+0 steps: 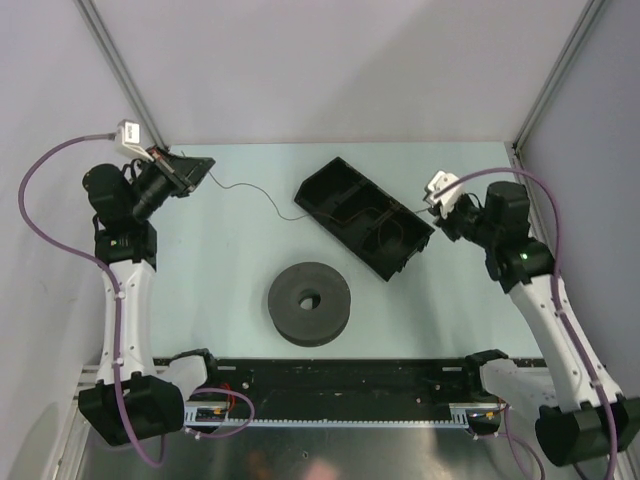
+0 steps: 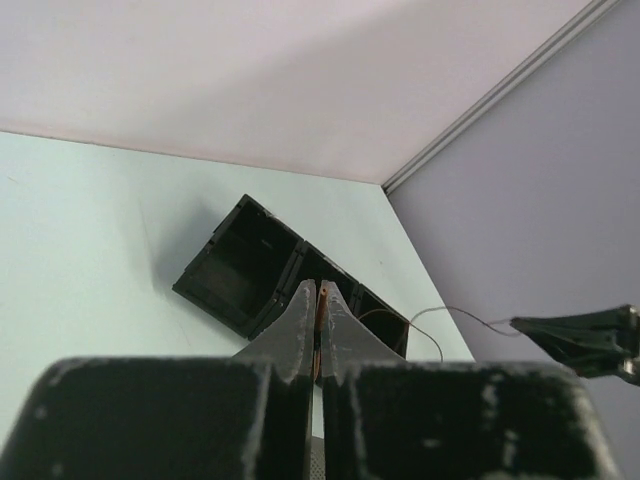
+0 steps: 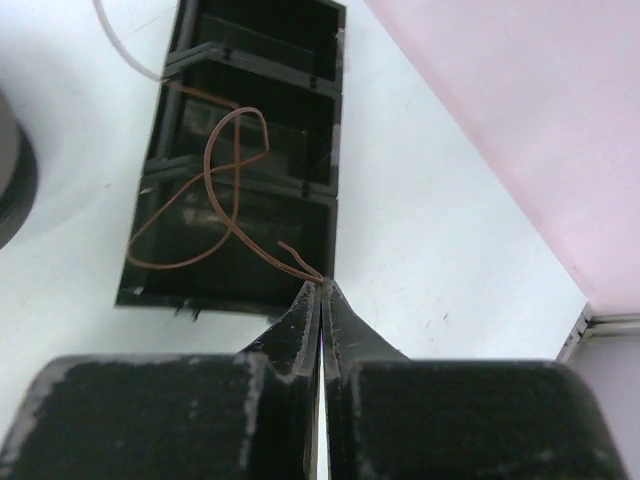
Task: Wrap the cables
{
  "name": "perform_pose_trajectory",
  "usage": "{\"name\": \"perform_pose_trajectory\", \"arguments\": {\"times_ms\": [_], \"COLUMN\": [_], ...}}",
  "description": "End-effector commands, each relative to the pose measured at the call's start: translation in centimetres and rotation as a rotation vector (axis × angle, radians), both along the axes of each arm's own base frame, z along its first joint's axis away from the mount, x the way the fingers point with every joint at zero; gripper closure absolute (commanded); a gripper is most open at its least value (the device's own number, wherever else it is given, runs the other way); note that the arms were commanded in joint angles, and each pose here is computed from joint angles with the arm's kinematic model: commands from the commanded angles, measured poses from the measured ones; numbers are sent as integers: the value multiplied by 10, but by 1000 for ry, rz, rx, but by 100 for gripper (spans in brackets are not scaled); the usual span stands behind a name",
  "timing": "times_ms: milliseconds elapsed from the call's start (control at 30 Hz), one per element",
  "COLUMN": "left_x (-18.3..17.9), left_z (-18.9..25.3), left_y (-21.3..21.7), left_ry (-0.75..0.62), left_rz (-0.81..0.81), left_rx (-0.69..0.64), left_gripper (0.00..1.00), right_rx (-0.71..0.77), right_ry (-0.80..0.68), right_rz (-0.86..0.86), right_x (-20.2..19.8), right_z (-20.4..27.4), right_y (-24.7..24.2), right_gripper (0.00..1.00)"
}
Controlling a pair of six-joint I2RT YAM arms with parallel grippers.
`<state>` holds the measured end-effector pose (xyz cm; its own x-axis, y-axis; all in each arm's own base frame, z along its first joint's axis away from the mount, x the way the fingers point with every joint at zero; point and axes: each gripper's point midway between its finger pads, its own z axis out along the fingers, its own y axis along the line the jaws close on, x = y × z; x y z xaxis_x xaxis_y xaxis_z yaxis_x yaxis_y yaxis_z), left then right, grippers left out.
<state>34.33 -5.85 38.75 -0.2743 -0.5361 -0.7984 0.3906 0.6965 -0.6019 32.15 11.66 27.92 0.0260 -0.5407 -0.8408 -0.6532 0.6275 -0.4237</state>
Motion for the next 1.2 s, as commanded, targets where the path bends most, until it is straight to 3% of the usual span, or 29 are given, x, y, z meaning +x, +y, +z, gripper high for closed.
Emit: {"name": "perform_pose_trajectory", "arguments": {"times_ms": [0, 167, 400, 700, 967, 1067, 1167], "left_x": [-11, -24, -23, -23, -20, -20, -20], "left_z": [23, 20, 0, -14, -15, -17, -18], "left_y": [0, 0, 4, 4, 4, 4, 4], "left_ry": [-92, -117, -69, -45, -42, -39, -42], "left_rz": [0, 9, 33, 23, 18, 17, 18], "left_rx": [67, 121, 137, 143, 147, 147, 154], "left_gripper": [100, 100, 100, 100, 100, 100, 100], "right_rx": [-100, -272, -396, -404, -360, -329, -287], "right_ry": [164, 417, 652, 724, 774, 800, 821], "right_rz": [75, 109, 124, 157, 187, 180, 179], "right_x": [-61, -110, -120, -111, -110, -108, -107], "right_z": [-25, -87, -157, -217, -239, -245, -246], "right_y": [-10, -34, -39, -24, -8, -4, 1], "right_gripper": [100, 100, 100, 100, 78, 59, 47]}}
